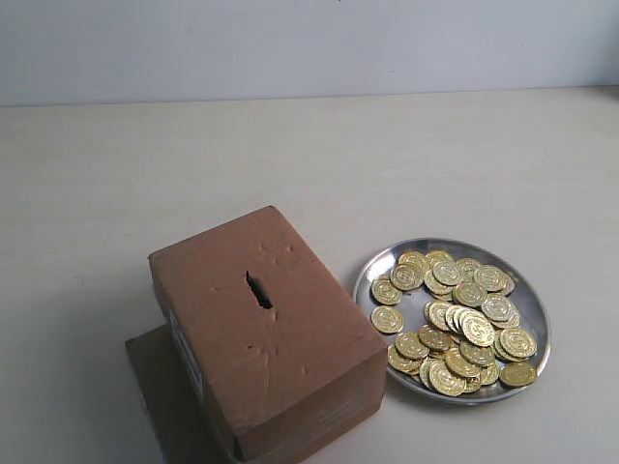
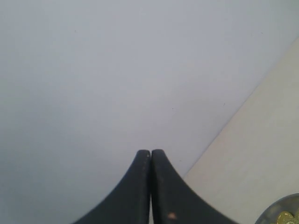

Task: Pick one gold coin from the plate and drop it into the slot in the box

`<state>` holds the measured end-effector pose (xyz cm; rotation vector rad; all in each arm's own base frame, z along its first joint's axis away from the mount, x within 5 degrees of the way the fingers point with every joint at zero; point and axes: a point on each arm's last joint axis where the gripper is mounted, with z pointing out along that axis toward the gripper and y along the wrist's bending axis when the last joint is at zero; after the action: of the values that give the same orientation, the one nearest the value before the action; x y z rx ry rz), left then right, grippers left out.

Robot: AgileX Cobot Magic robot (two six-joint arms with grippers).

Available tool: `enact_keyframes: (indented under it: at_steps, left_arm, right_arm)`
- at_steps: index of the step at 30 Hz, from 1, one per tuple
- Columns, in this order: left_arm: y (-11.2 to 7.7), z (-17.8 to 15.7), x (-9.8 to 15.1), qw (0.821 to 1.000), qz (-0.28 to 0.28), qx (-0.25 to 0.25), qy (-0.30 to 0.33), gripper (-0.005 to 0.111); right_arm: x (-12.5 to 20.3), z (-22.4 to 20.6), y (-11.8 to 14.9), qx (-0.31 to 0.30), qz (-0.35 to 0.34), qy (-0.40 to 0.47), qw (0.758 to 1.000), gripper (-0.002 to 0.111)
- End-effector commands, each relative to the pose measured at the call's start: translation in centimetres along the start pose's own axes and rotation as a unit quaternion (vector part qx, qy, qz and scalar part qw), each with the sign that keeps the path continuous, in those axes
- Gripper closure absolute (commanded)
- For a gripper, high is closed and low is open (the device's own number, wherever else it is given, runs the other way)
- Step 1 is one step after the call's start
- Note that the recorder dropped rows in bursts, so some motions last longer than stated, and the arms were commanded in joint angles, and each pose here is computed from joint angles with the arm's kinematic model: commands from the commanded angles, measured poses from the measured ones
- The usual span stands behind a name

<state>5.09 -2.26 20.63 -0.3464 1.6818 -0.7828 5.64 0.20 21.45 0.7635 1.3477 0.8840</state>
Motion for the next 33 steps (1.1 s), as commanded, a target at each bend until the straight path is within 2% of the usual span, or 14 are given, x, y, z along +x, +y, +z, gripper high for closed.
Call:
enact_keyframes:
  at_steps: [1, 14, 15, 18, 21, 25, 28, 30, 31, 32, 33]
  left_arm:
    - [-0.3, -0.1, -0.6, 1.000, -0.007, 0.008, -0.026, 0.107]
    - [-0.4, -0.1, -0.6, 0.999, -0.023, 0.012, -0.022, 0.107]
    - [-0.4, -0.1, -0.5, 1.000, -0.022, 0.012, -0.019, 0.107]
    - [-0.4, -0.1, -0.5, 1.000, -0.022, 0.012, -0.018, 0.107]
    - [-0.5, -0.2, -0.4, 1.000, -0.022, 0.014, -0.009, 0.107]
    - [-1.5, -0.5, -0.8, 0.999, 0.019, 0.033, 0.009, 0.107]
    - [-3.2, -1.2, -1.8, 0.990, 0.124, 0.069, 0.011, 0.107]
    - [-4.7, -2.0, -2.9, 0.968, 0.228, 0.104, -0.003, 0.107]
    - [-5.3, -2.2, -3.3, 0.954, 0.277, 0.116, -0.001, 0.107]
    - [-5.9, -2.3, -3.9, 0.928, 0.348, 0.129, 0.000, 0.107]
    - [-6.4, -2.4, -4.1, 0.911, 0.388, 0.141, 0.003, 0.107]
  right_arm:
    - [0.1, 0.0, -0.2, 0.003, 0.002, 0.000, 1.000, 0.108]
    - [0.2, 0.0, -0.1, -0.002, -0.013, 0.007, 1.000, 0.108]
    - [0.3, 0.0, -0.1, 0.000, -0.030, 0.014, 0.999, 0.108]
    - [-0.2, -0.3, 1.4, -0.016, -0.141, 0.031, 0.989, 0.108]
    - [-1.5, -1.1, 4.7, -0.047, -0.242, 0.048, 0.968, 0.108]
    - [-3.4, -2.0, 8.9, -0.053, -0.346, 0.088, 0.933, 0.108]
    - [-4.5, -1.0, 11.0, -0.015, -0.403, 0.155, 0.902, 0.108]
    - [-5.1, 0.7, 12.5, 0.015, -0.437, 0.219, 0.872, 0.108]
    - [-5.2, 1.7, 13.2, 0.021, -0.453, 0.252, 0.855, 0.108]
    - [-5.2, 2.9, 13.9, 0.023, -0.460, 0.283, 0.841, 0.108]
    - [-5.1, 3.8, 14.6, 0.019, -0.462, 0.302, 0.834, 0.108]
